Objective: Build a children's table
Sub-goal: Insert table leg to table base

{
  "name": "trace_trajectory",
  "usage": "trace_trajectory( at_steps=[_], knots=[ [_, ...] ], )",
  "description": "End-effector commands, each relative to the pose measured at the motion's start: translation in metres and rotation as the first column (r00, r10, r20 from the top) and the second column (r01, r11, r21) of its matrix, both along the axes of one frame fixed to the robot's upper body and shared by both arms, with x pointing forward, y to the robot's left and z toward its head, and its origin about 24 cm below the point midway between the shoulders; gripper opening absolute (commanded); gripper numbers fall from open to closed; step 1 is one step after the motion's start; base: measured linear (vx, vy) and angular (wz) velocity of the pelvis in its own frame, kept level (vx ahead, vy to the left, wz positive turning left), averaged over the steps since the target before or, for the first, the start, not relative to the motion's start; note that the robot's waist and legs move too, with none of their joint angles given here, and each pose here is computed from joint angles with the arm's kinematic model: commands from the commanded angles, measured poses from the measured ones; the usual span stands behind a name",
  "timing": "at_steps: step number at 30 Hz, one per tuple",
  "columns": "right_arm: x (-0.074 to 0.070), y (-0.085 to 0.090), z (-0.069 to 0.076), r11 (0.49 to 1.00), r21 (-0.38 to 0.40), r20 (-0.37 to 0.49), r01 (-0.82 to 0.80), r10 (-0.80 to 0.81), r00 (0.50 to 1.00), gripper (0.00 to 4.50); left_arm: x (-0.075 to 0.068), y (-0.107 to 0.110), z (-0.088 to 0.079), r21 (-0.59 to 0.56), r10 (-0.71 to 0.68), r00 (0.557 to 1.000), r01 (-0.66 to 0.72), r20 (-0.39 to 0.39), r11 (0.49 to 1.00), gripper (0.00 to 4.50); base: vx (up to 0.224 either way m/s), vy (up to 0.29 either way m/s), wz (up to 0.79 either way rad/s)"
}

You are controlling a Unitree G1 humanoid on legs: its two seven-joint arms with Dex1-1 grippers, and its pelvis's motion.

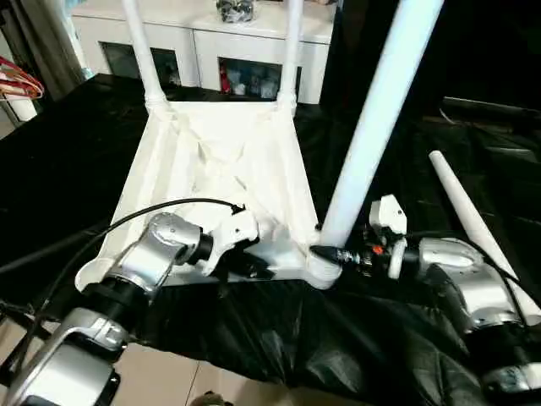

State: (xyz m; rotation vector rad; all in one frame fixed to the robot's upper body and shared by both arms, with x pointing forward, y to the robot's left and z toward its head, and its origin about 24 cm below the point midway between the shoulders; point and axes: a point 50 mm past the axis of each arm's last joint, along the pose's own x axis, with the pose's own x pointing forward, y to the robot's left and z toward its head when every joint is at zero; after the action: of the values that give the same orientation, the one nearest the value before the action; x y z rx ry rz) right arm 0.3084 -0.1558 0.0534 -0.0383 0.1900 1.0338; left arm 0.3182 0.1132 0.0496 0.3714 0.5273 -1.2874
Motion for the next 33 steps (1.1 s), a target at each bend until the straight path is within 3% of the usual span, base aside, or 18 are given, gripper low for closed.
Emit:
trace_trajectory(
  at_steps=[1, 12, 21, 23, 24, 29, 33],
  knots=[
    [-0.006, 0.004, -0.038, 0.992, -0.090, -0.144, 0.083, -0.095, 0.985, 1.88, 0.014, -0.022, 0.034, -0.107, 0.051, 0.992, -0.038, 0.116, 0.994, 0.00, 0.000, 0.000, 0.00],
    [0.017, 0.035, -0.054, 0.937, -0.142, -0.222, 0.321, -0.346, 0.912, 1.87, 0.011, -0.065, 0.042, -0.179, 0.293, 0.947, -0.268, 0.130, 0.946, 0.00, 0.000, 0.000, 0.00],
    [0.019, 0.042, -0.055, 0.936, -0.178, -0.206, 0.305, -0.338, 0.918, 1.87, 0.009, -0.064, 0.042, -0.151, 0.291, 0.946, -0.270, 0.141, 0.951, 0.00, 0.000, 0.000, 0.00],
    [0.021, 0.044, -0.052, 0.940, -0.149, -0.211, 0.307, -0.334, 0.919, 1.87, 0.008, -0.063, 0.041, -0.147, 0.294, 0.945, -0.273, 0.141, 0.951, 0.00, 0.000, 0.000, 0.00],
    [0.022, 0.044, -0.052, 0.940, -0.145, -0.212, 0.309, -0.334, 0.918, 2.22, 0.008, -0.063, 0.041, -0.146, 0.294, 0.946, -0.273, 0.141, 0.951, 0.00, 0.000, 0.000, 0.00],
    [0.026, 0.046, -0.045, 0.944, -0.105, -0.214, 0.313, -0.329, 0.920, 2.62, 0.008, -0.061, 0.040, -0.129, 0.276, 0.950, -0.258, 0.149, 0.958, 0.00, 0.000, 0.000, 0.00],
    [0.031, 0.045, -0.034, 0.958, -0.081, -0.163, 0.276, -0.286, 0.944, 3.01, 0.008, -0.058, 0.042, -0.120, 0.236, 0.953, -0.217, 0.189, 0.969, 0.00, 0.000, 0.000, 0.00]
  ],
)
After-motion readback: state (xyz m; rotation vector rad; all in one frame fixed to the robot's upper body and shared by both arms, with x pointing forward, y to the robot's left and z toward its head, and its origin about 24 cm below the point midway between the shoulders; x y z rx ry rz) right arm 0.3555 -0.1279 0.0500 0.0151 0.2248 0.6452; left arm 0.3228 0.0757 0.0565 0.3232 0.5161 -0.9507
